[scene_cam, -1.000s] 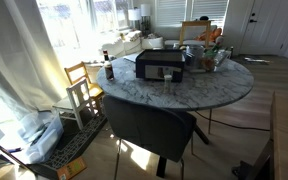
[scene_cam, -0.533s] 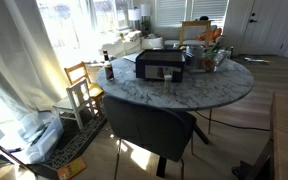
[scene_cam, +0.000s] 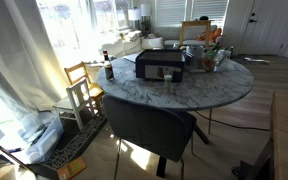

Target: Put the silver cup inside the box

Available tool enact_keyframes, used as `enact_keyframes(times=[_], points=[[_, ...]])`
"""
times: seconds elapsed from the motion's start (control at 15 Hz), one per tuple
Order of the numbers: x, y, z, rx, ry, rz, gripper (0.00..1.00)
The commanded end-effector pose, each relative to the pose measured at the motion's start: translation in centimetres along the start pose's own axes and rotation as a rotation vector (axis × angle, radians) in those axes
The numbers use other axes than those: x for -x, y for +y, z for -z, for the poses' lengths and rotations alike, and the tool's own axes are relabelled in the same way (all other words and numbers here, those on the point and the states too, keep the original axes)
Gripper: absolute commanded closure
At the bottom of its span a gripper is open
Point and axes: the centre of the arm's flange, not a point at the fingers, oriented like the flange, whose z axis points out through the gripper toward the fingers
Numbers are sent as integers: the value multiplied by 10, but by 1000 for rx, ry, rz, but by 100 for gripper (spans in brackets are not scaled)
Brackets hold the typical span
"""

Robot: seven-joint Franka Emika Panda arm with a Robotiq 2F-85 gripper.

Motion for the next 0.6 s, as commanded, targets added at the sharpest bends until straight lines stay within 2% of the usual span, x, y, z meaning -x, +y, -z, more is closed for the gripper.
enact_keyframes(times=[0.0,0.2,0.53], points=[[-46,48,-24,17,32,-85,0],[-76,72,-50,37,88,-153,0],[-113,85,-103,69,134,-191,0]])
